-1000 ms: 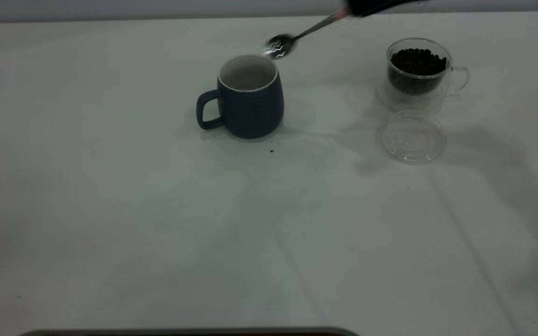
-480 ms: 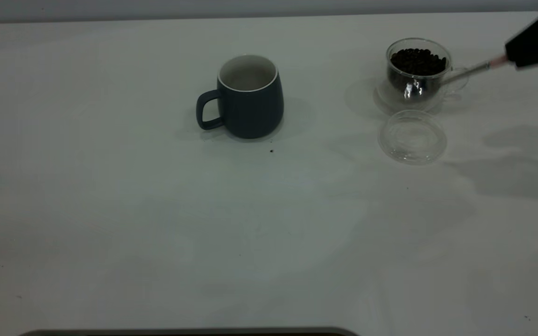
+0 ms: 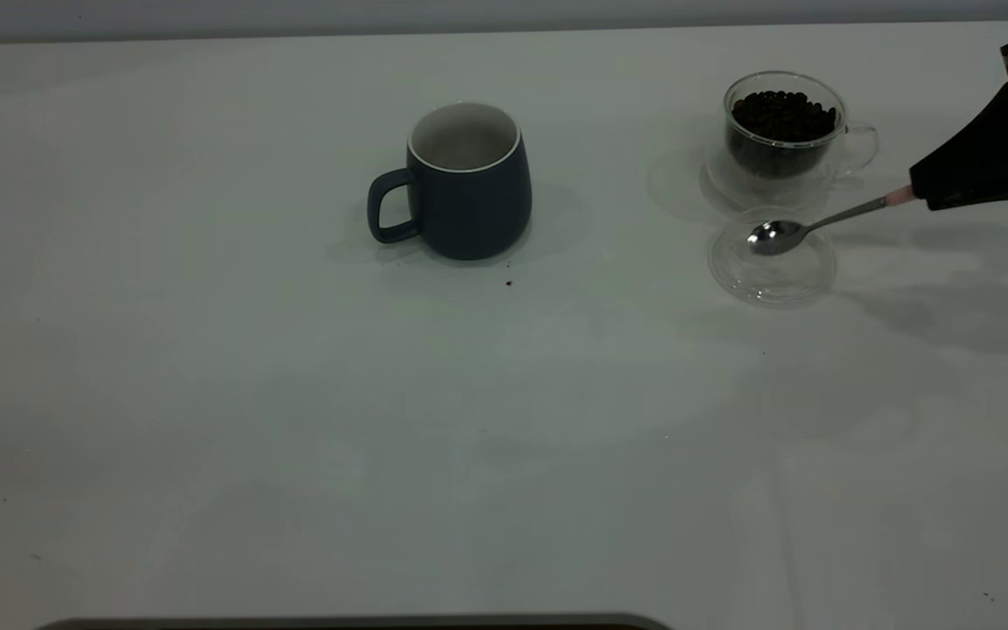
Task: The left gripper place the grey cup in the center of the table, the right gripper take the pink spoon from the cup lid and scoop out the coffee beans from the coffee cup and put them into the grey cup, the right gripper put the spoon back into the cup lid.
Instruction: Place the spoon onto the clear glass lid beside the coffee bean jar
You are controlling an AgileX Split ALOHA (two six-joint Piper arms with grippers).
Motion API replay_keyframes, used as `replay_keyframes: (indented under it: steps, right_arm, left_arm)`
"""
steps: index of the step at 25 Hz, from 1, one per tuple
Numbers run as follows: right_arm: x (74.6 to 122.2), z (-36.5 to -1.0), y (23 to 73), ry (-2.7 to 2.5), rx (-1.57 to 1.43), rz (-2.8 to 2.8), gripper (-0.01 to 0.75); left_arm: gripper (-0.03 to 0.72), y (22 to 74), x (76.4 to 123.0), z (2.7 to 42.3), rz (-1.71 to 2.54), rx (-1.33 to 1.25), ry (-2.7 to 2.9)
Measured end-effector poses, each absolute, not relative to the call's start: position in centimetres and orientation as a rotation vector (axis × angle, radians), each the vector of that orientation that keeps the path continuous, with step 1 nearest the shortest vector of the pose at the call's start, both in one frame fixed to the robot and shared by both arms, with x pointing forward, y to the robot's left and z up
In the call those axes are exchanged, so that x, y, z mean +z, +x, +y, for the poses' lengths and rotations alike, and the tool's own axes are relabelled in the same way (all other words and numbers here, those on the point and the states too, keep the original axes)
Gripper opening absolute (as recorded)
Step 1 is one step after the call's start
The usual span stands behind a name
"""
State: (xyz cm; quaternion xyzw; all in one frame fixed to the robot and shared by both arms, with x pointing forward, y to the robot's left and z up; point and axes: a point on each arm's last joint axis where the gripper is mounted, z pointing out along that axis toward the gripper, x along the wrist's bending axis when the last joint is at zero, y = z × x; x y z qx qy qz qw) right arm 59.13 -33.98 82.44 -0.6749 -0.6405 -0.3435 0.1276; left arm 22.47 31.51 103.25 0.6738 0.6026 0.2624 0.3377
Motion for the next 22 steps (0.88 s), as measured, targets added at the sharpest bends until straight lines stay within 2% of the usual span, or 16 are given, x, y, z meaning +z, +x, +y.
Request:
replay_keyframes:
  steps: [9, 16, 20, 22]
  right_arm:
    - [78.5, -34.5, 59.3, -2.062, -0.992, -1.701, 0.099]
    - [77.3, -34.3, 59.2, -1.998, -1.046, -1.758, 0.101]
    - [76.7, -34.2, 59.0, -1.985, -1.038, -1.768, 0.145]
    - [76.3, -34.3, 58.9, -1.992, -1.021, -1.778, 0.191]
  left_arm:
    - [0.516, 22.5, 103.3, 31.5, 1.570, 0.684, 1.756]
    - [0.516, 22.5, 103.3, 31.5, 1.570, 0.684, 1.756]
    - [0.516, 22.5, 103.3, 31.5, 1.570, 0.684, 1.756]
    - [0.516, 22.5, 103.3, 31.5, 1.570, 0.684, 1.756]
